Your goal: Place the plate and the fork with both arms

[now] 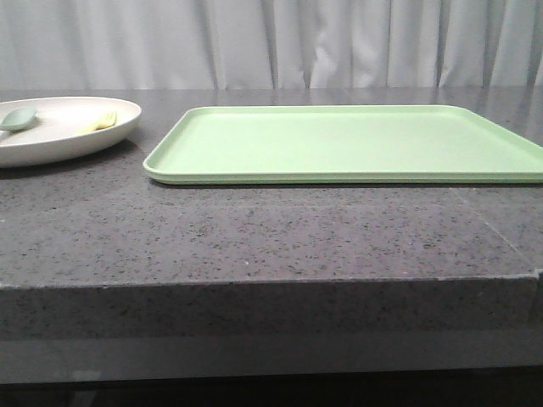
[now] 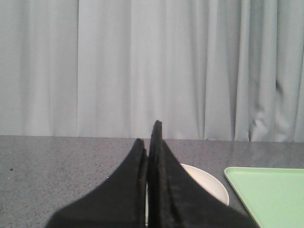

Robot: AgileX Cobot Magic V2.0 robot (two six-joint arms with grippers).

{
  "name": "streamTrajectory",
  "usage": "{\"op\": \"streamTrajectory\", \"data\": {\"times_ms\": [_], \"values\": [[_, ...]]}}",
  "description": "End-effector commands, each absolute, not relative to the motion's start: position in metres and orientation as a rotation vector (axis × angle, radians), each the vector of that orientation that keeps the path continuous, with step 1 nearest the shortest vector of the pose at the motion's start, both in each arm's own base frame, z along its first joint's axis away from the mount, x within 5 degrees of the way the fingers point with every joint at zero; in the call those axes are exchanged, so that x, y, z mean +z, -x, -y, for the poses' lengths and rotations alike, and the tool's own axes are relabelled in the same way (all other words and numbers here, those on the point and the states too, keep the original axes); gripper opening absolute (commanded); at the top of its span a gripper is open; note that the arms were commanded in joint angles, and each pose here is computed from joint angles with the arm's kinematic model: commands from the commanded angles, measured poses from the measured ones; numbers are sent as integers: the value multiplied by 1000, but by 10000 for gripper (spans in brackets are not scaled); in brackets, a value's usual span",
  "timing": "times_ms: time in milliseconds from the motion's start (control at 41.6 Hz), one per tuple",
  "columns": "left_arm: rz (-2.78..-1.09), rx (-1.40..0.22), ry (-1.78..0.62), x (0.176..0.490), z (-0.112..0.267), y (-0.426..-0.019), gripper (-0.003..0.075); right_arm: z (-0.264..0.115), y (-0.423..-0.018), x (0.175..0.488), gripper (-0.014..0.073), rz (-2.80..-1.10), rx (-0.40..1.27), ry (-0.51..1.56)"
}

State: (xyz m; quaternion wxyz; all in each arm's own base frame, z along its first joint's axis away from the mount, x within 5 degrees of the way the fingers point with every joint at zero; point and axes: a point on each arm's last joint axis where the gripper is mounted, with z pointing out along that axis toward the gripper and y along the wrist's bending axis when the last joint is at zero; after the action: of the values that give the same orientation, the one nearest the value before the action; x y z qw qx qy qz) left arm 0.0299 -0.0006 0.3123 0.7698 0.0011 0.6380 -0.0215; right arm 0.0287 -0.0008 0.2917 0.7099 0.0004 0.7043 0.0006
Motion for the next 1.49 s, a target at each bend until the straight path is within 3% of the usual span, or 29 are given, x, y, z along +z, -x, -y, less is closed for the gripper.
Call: {"op": "streamTrajectory", "data": {"times_ms": [0, 216, 384, 744, 1321, 1393, 1465], "values": [[-1377, -52, 8, 345, 0, -29, -18, 1, -27, 327, -67, -1526, -12, 10], [-1531, -48, 12, 385, 1, -44, -18, 1, -43, 372, -67, -1611, -14, 8], [-1612, -46, 13, 406, 1, -67, -18, 1, -74, 386, -67, -1714, -15, 9], [-1742, -42, 13, 395, 2, -105, -18, 0, -120, 371, -67, -1868, -17, 13], [-1787, -41, 13, 390, 3, -115, -16, 0, -122, 369, -66, -1884, -18, 14], [-1787, -25, 7, 390, 2, -115, 15, 0, -122, 369, -29, -1885, -18, 14], [-1786, 8, -7, 390, 1, -115, 132, 0, -122, 369, 96, -1885, -18, 14]]}}
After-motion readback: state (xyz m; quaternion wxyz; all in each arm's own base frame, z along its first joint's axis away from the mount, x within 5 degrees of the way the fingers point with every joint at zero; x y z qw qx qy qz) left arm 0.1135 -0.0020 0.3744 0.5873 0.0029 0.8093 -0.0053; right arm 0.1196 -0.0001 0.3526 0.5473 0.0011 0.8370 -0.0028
